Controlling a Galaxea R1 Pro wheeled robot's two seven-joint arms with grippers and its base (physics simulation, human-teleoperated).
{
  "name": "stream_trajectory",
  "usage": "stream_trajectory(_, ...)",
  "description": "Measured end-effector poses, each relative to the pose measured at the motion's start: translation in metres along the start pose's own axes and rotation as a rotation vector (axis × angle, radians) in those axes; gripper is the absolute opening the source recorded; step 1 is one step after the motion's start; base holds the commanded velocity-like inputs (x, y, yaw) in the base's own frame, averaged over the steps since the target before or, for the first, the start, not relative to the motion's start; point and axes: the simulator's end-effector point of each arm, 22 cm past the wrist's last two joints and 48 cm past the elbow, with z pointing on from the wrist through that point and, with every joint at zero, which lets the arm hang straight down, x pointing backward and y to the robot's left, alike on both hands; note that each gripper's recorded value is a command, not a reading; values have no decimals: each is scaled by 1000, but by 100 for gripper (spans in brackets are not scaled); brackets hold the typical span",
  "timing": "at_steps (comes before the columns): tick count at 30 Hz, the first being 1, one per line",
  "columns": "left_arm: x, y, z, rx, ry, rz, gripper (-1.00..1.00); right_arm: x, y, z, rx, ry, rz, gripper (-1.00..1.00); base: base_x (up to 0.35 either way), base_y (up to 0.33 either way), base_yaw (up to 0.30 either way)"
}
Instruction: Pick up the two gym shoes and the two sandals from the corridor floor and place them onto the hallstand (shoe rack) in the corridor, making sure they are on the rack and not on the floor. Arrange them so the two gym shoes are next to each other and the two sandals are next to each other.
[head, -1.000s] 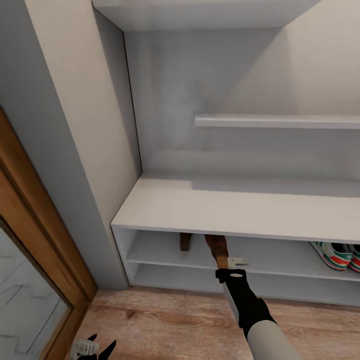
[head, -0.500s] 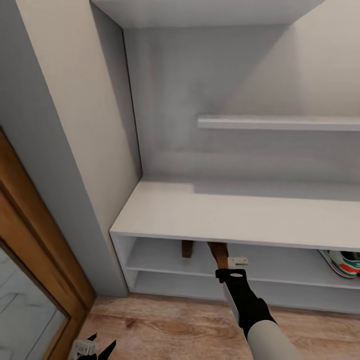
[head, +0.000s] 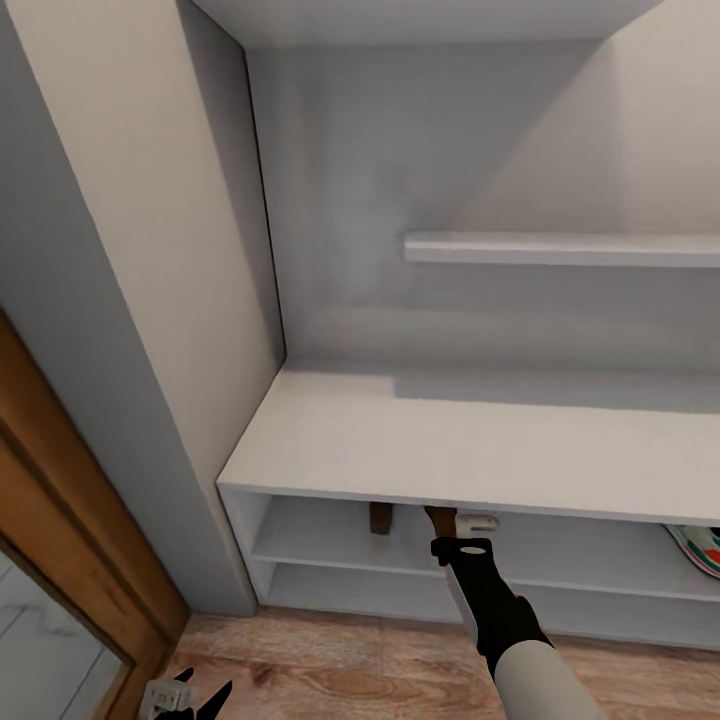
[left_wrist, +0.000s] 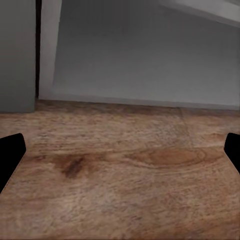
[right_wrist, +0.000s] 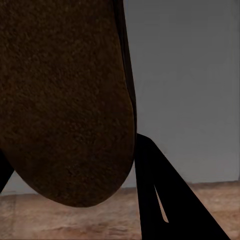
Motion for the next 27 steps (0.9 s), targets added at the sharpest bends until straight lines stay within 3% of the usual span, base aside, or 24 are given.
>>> stream_trajectory(27, 0, 0, 0, 0, 0, 0, 100, 0, 0, 0, 0, 0, 0, -100, 43, 36, 0)
